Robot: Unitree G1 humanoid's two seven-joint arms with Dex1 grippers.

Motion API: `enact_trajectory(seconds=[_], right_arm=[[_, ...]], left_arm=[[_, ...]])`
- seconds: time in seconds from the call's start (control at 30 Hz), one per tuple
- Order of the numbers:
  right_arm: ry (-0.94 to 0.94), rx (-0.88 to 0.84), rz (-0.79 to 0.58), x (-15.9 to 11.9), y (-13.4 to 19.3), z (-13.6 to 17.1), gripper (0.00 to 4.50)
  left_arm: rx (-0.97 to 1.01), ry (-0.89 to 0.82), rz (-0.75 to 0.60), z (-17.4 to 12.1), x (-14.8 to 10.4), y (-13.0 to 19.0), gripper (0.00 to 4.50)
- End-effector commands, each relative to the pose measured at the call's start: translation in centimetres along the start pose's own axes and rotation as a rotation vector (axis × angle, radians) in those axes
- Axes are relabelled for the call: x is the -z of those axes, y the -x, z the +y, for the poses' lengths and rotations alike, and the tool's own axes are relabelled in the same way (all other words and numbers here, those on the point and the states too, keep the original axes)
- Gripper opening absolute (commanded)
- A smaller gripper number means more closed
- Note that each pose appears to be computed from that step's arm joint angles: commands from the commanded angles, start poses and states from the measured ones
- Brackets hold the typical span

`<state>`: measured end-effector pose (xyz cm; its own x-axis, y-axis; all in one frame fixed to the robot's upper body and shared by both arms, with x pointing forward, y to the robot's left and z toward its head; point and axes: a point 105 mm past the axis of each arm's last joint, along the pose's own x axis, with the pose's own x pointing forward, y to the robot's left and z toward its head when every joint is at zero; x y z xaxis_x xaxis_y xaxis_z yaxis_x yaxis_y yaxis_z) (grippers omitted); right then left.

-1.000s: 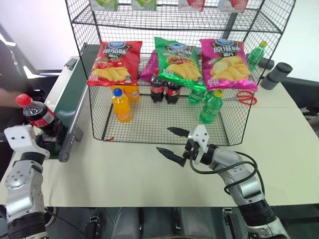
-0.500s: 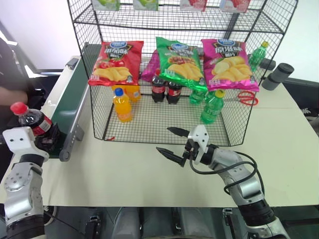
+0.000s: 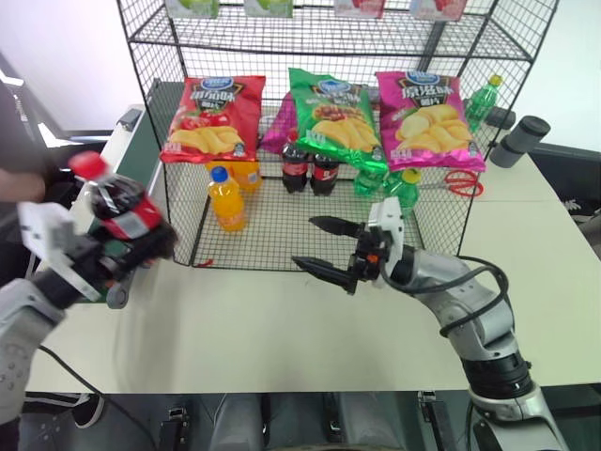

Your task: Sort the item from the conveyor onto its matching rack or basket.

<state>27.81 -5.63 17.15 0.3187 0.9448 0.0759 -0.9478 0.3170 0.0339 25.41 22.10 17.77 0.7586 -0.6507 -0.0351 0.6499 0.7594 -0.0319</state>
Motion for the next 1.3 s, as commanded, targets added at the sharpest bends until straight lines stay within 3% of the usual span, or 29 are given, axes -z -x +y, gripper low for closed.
enact_trajectory(seconds=[0.03, 0.37, 0.93, 1.03, 1.1, 1.3], right_arm=[[-0.047, -0.094, -0.025, -1.4, -0.3, 1.6, 4.50], [-0.073, -0.056, 0.040, 0.2, -1.8, 2.2, 4.50], [-0.155, -0.082, 0.038, 0.7, -2.5, 2.6, 4.50], [-0.182, -0.106, 0.041, 0.8, -2.5, 3.0, 3.71], [-0.189, -0.108, 0.040, 0.8, -2.5, 3.1, 2.87], [-0.186, -0.096, 0.035, 0.8, -2.6, 2.9, 2.84]], left_arm=[[0.199, -0.046, 0.051, -3.7, 0.5, -2.2, 2.91], [0.445, -0.102, 0.042, -7.5, 1.8, -7.5, 2.91], [0.540, -0.171, 0.040, -9.0, 1.8, -8.5, 2.91], [0.541, -0.177, 0.040, -9.2, 1.8, -8.6, 2.91], [0.541, -0.178, 0.036, -9.2, 1.8, -8.7, 2.91], [0.555, -0.162, 0.038, -9.5, 1.8, -8.8, 2.91]])
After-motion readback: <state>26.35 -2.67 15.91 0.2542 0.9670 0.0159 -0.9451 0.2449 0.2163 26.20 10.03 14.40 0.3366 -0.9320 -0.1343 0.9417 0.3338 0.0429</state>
